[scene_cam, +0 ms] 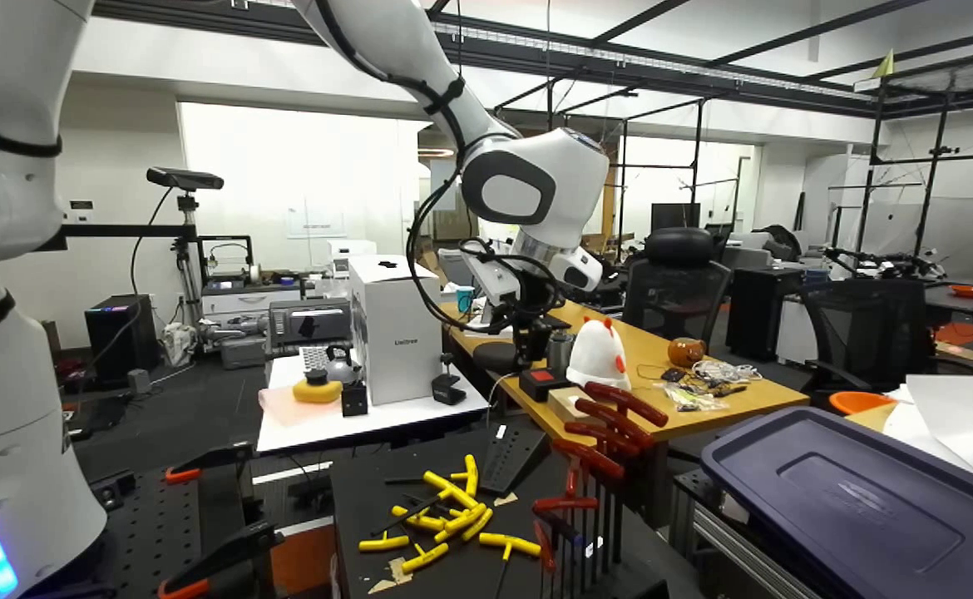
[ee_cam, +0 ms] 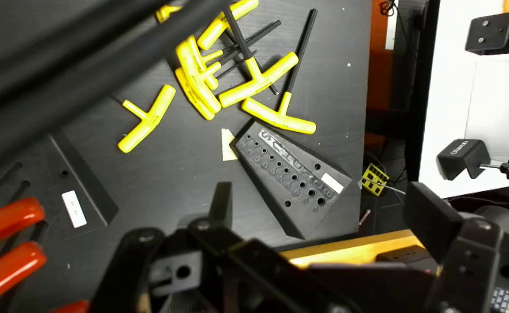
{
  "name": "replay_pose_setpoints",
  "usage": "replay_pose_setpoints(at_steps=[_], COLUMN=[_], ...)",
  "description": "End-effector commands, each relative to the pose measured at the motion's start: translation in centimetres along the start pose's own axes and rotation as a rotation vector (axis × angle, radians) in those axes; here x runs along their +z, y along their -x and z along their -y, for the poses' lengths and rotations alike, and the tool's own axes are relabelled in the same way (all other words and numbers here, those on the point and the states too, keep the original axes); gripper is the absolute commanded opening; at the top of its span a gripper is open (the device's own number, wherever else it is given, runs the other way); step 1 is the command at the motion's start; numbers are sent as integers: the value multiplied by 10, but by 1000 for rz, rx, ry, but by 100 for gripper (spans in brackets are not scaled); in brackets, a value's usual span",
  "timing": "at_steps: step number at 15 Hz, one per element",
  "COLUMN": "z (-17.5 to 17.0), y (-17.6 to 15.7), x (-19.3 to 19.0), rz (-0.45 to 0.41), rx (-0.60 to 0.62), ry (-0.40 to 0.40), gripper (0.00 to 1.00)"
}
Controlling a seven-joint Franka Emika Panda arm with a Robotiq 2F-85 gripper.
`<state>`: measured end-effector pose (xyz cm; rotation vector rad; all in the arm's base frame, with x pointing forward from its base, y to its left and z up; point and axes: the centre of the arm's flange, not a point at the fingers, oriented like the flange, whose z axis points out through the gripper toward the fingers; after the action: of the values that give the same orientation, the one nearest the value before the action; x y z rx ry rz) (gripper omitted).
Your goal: Put the yellow object on the table
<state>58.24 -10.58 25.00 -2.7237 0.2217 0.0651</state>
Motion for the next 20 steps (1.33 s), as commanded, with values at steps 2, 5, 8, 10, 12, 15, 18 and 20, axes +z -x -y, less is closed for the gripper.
replay_pose_setpoints(at_steps=[2,5,8,10,12,15,18,20], z=[1,8,21,33,46,60,69,63], y=[37,40,43,47,53,58,61,47], x=[-14,-16,-17,-22,-33,-54,-68,-61], rz=[-91,-118,-129,-144,-148,-169,-180,-181], rx=[15,39,59,78,78,70,82,66], ry=[71,166,271,330,365,377,364,358], gripper=[100,100,100,100,100,100,100,100])
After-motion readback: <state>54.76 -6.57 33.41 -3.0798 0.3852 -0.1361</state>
